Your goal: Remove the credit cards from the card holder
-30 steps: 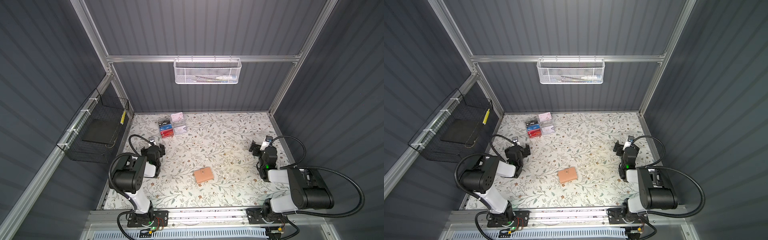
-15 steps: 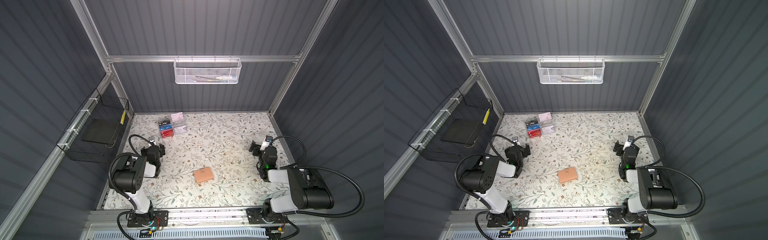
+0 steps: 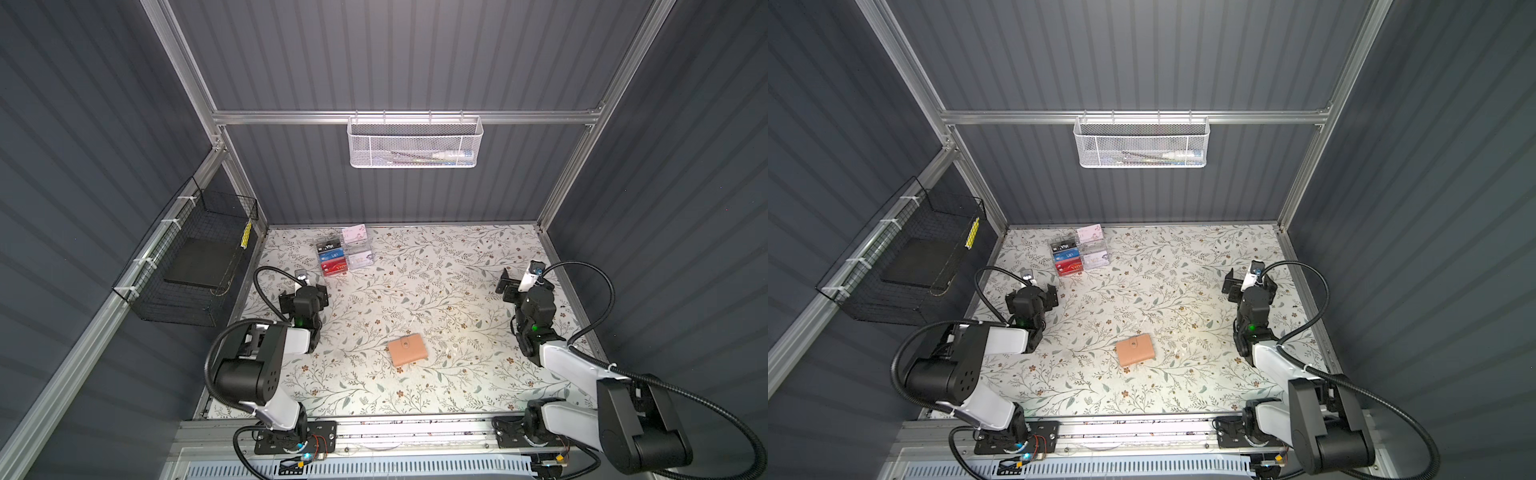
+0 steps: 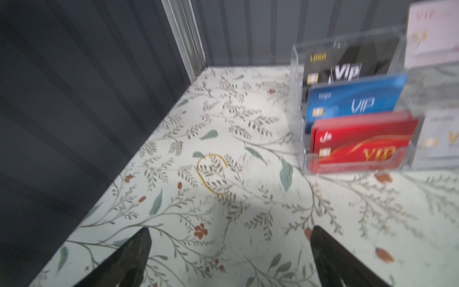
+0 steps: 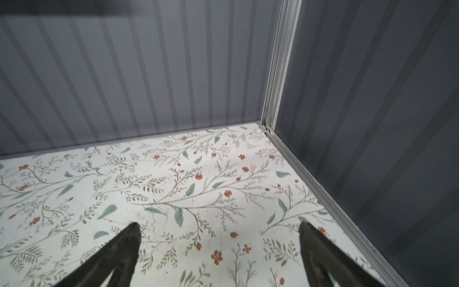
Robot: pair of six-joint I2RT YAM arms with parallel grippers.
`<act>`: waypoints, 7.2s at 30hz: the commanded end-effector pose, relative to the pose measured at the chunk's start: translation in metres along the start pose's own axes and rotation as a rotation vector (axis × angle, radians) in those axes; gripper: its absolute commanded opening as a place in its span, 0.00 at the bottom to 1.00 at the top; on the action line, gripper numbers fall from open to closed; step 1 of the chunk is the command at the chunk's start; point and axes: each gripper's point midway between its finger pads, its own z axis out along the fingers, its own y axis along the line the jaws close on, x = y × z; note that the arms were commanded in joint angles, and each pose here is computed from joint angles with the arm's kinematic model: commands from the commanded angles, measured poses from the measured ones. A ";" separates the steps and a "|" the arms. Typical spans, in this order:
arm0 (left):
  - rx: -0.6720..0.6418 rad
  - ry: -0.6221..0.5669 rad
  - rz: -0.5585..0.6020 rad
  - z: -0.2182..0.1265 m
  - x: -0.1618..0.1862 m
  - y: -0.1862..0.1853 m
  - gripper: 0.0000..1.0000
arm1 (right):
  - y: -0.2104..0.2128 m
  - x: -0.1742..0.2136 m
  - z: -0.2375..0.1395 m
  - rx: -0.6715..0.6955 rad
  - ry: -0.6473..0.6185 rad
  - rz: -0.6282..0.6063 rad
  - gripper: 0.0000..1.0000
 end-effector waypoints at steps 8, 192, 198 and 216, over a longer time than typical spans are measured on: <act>0.102 0.263 -0.164 0.013 -0.034 -0.035 1.00 | 0.105 -0.001 -0.012 -0.320 0.097 -0.110 0.99; 0.691 0.401 -0.303 0.008 -0.017 -0.182 1.00 | 0.339 0.109 0.006 -0.935 0.754 0.237 0.99; 0.775 0.394 -0.327 0.007 -0.010 -0.198 1.00 | 0.339 0.108 0.005 -0.942 0.758 0.229 0.99; 0.911 0.416 -0.394 -0.021 -0.003 -0.251 1.00 | 0.332 0.101 0.009 -0.953 0.769 0.284 0.99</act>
